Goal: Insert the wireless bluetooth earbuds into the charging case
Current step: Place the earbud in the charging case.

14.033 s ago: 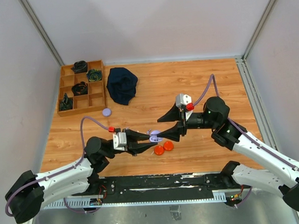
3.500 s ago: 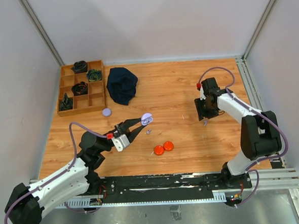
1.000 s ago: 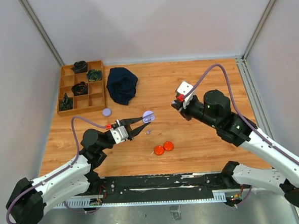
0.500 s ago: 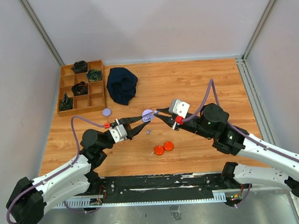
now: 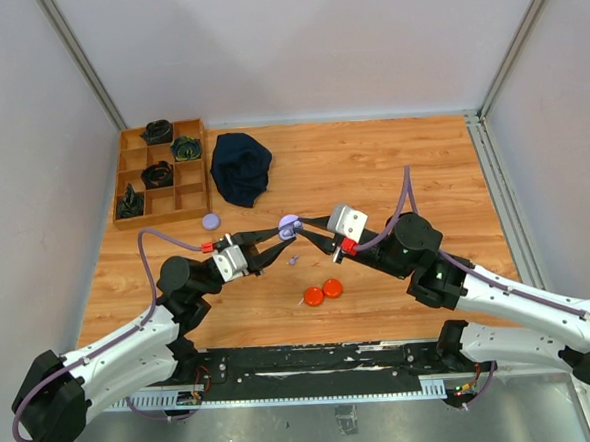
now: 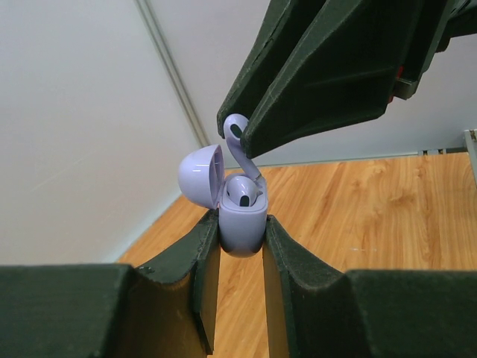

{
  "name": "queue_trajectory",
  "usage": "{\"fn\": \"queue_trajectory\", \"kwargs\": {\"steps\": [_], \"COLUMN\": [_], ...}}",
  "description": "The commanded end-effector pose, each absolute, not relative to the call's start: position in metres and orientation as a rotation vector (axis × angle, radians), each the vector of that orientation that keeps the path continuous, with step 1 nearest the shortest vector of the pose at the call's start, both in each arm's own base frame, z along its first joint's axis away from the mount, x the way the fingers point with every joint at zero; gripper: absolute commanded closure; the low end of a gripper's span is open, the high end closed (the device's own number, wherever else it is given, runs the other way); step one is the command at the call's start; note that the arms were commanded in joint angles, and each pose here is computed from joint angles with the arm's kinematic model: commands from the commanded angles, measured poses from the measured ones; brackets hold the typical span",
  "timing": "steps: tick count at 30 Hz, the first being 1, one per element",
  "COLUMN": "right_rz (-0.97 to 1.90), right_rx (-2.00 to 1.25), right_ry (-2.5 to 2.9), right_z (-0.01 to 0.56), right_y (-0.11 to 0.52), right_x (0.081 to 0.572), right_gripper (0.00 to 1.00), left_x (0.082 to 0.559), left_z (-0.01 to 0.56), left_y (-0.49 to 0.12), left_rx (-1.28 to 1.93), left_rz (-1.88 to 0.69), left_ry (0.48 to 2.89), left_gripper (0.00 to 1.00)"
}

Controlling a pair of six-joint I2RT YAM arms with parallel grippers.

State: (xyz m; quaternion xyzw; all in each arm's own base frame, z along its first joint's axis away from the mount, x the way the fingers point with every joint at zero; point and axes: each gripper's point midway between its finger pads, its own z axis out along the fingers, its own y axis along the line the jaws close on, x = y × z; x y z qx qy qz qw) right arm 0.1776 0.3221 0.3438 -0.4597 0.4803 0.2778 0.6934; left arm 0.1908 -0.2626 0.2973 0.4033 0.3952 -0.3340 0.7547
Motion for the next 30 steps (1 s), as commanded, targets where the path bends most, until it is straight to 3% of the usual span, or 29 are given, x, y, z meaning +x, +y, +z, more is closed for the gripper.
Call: {"fn": "queue_trajectory", "kwargs": {"steps": [1,30], "right_rz": [0.633,0.633], "right_rx": [-0.996,-1.072], "right_ry": [1.006,1.017], "right_z": [0.358,0.337], "right_y": [0.326,0.330], "right_x": [0.173,0.166], "right_gripper": [0.86,0.80], "left_x": [0.186,0.184], "left_z": [0.320,0.335], "left_y": [-0.258,-0.256], "left_rx": [0.853,0.779], "left_rz": [-0.726,-0.806], "left_ry": [0.790,0.807], "left_gripper": [1.00,1.00]}}
